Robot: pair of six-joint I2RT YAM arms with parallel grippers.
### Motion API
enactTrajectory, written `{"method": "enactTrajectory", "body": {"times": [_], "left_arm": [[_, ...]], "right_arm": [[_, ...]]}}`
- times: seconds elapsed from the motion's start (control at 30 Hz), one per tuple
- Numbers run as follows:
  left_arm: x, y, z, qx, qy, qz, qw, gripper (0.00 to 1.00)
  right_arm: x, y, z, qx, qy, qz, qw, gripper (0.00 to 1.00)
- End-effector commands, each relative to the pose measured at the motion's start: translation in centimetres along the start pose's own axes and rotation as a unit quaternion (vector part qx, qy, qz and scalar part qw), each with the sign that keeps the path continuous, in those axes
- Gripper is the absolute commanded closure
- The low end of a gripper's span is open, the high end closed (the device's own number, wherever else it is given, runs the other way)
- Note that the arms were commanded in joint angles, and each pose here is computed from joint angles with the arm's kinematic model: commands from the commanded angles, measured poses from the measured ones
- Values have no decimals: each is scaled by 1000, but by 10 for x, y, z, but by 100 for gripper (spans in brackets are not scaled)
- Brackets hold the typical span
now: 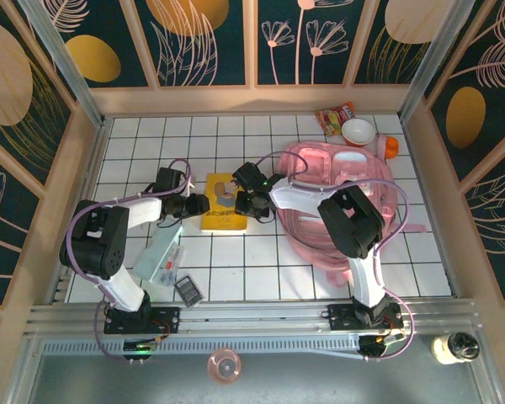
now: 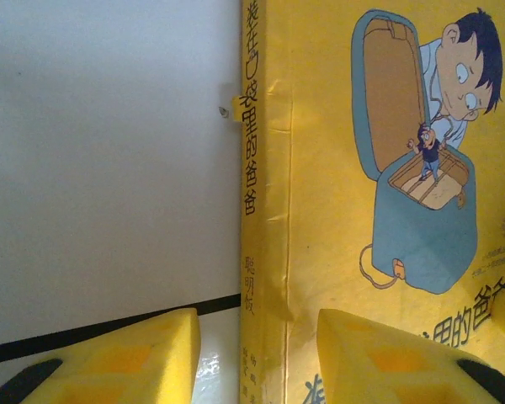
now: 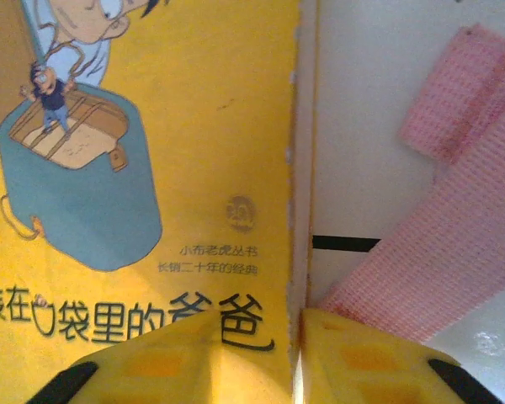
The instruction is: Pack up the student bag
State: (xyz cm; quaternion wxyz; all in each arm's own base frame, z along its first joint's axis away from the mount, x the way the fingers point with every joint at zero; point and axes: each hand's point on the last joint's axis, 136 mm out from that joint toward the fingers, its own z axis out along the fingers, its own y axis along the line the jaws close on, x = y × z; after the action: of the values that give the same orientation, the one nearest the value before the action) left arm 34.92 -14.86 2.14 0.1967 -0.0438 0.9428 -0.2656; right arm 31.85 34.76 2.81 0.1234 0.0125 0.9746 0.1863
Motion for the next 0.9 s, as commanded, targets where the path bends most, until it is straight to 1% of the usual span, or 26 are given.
{"method": "enactTrajectory", "body": {"times": [0.0,0.07,0.17,0.3,0.4,0.6,0.73,0.87], "left_arm": [[15,0,6,20,19,-16,999,59],[20,-7,6,44,28,-26,998,59],[26,-31,-7,105,36,-35,993,58],[27,-51,-28,146,26,-31,988,58],[26,-65,-39,182,22,-35,982,58],[17,-79,-50,212,5,-40,977,57],[13,-76,-45,207,-2,-46,977,57],[10,-81,-43,228,-3,-62,972,59]], "right_arm": [[19,-21,15,7,37,13,999,78],[21,-20,14,-4,38,16,999,80],[22,-8,11,-34,44,12,998,82],[22,6,5,-77,43,20,996,84],[23,12,1,-94,46,24,994,84],[21,19,-5,-109,43,28,993,84],[18,22,-9,-117,36,31,992,84],[16,24,-11,-120,33,34,992,84]]}}
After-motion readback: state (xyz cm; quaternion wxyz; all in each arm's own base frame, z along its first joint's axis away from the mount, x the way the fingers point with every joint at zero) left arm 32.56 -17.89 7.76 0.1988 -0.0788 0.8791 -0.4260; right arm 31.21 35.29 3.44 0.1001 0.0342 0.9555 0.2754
